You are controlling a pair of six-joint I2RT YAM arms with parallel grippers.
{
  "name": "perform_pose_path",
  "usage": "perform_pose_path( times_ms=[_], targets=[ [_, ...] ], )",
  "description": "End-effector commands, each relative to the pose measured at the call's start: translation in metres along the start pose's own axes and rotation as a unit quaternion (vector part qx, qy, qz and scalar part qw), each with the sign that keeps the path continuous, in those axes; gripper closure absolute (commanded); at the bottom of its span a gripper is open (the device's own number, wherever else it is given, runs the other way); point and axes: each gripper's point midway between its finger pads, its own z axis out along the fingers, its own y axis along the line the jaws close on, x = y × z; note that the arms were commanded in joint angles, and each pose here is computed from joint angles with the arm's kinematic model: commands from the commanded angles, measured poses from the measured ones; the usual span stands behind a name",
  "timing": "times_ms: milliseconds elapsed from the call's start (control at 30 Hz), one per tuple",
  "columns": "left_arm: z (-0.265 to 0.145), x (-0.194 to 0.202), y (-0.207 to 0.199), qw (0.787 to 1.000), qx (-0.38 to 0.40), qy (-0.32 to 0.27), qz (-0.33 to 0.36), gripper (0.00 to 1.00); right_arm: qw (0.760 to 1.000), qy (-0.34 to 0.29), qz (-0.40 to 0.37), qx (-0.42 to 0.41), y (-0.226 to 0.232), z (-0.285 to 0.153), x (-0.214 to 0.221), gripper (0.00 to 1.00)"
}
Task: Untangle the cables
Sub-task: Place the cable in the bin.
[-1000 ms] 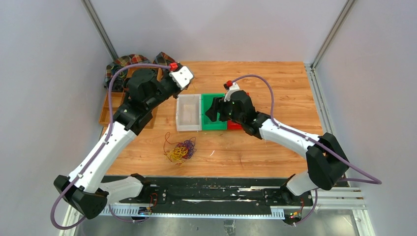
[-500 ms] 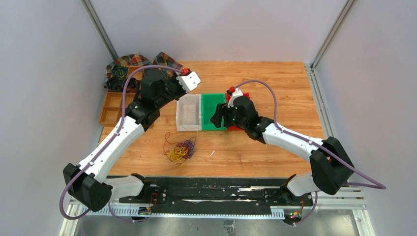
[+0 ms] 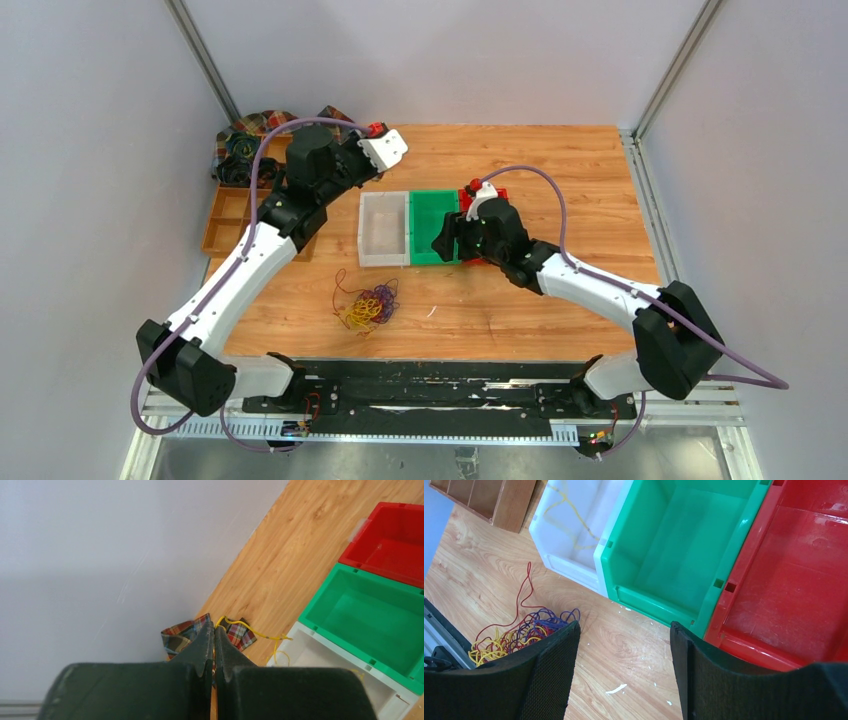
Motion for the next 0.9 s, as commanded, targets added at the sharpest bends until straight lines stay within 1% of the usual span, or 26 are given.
perform_pose_path(
  times_ms=[0,267,467,567,633,700,867],
  targets=[
    [0.002,-0.016,0.017,0.999,-0.022,-0.024,0.011,1.0,1.0,-0.006,0.01,0.012,-0.007,-0.002,-0.002,0.34],
    [0.008,0.005,-0.003,1.0,0.011,0.001,0.02,0.99,1.0,0.0,0.013,0.018,-0.012,-0.002,0.004,0.34],
    [0.007,0.06,-0.046,0.994,0.071,0.08,0.015,1.0,1.0,-0.006,0.012,0.025,-0.016,-0.007,0.002,0.35],
    [0.004,0.073,-0.059,0.991,0.089,0.099,0.006,1.0,0.999,-0.012,0.013,0.027,-0.018,-0.01,-0.001,0.35],
    [0.004,0.07,-0.058,0.992,0.089,0.095,0.002,1.0,0.999,-0.013,0.014,0.028,-0.02,-0.012,-0.002,0.35],
    [0.005,0.059,-0.051,0.993,0.08,0.081,-0.006,0.99,0.999,-0.013,0.015,0.029,-0.021,-0.012,-0.002,0.35],
    [0.004,0.003,-0.015,0.996,0.058,0.032,-0.052,0.99,0.999,-0.018,0.02,0.023,-0.018,-0.014,-0.007,0.35]
  ],
)
